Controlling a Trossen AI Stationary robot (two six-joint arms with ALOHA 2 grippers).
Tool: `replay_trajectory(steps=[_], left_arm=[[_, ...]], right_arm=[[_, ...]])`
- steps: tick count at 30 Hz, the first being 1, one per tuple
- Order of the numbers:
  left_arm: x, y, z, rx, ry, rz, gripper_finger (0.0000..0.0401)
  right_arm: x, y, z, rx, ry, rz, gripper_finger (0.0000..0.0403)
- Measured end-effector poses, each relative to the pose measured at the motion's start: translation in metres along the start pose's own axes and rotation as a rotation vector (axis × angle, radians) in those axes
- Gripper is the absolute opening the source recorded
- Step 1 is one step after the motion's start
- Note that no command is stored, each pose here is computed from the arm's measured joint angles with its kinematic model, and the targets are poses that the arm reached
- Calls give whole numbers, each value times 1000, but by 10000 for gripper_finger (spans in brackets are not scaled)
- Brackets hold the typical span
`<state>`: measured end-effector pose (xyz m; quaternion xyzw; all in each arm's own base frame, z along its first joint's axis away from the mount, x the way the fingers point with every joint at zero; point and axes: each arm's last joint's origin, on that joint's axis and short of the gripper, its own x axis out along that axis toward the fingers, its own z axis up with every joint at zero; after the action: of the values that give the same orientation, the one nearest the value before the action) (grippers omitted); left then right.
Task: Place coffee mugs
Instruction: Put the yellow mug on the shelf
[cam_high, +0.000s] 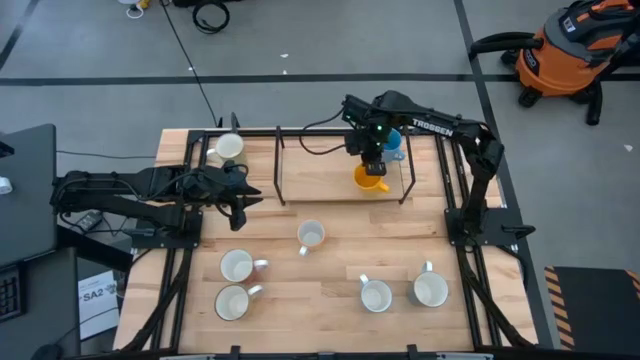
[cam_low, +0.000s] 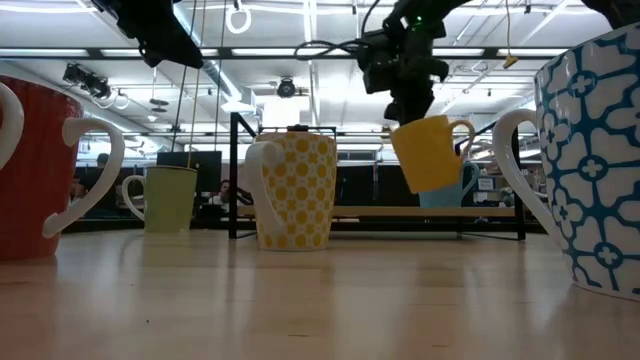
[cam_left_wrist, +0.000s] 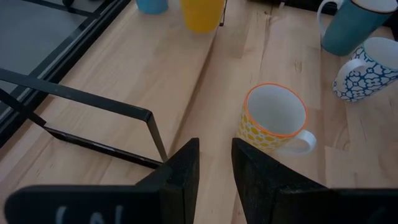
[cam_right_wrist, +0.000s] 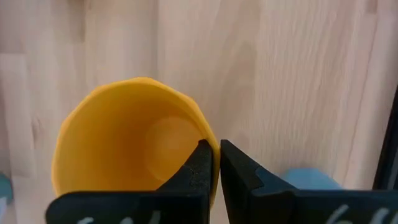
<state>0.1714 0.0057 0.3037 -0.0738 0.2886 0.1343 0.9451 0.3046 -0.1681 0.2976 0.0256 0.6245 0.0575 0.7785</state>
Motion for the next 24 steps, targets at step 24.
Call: replay_trajectory(steps=[24], left_arm=[[0,0,0,1,-1,0,100]], right_arm=[[13,3,-60,13,-14,-160,33]])
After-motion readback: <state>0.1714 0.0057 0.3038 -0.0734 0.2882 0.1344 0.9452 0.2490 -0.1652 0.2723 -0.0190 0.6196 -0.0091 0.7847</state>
